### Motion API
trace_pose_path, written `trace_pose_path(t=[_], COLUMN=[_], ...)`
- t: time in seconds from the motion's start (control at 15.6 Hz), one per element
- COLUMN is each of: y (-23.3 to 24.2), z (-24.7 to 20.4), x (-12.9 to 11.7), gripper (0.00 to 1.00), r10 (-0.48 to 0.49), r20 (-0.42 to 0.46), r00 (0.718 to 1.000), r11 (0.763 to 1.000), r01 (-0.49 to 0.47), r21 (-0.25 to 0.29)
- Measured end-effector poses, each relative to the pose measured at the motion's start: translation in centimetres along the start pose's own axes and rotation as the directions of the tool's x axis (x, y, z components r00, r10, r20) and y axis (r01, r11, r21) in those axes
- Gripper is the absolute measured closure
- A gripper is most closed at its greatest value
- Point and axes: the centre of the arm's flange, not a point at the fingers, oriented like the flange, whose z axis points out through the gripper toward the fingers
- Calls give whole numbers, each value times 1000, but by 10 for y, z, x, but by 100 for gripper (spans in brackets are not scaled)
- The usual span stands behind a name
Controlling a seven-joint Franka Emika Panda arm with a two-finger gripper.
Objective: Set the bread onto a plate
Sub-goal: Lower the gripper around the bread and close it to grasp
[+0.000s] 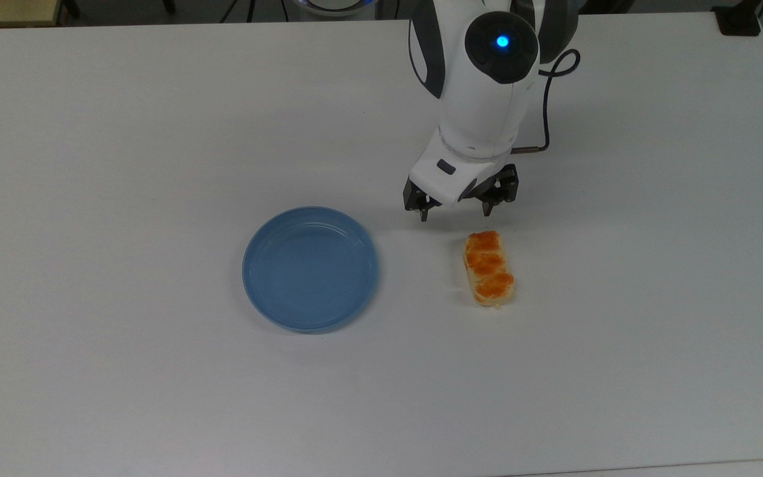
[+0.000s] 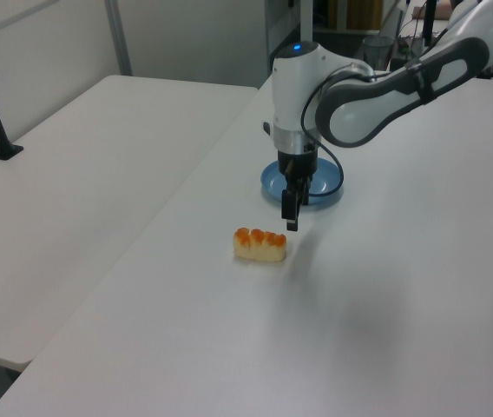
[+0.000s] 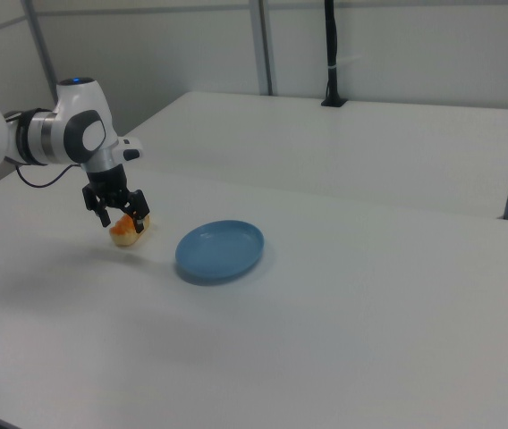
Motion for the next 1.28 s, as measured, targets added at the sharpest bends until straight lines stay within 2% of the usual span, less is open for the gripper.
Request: trace_pose_path(t=[0.45, 0.64, 1.28], y=[-11, -25, -55], z=[9, 8, 48], x=[18, 24, 42], gripper=[0, 0, 0], r10=[30, 56, 55], r20=[-45, -99, -157], r00=[999, 993, 986], r11=[1000, 998, 998], r01=[-30, -54, -50], r21=[6, 23, 36])
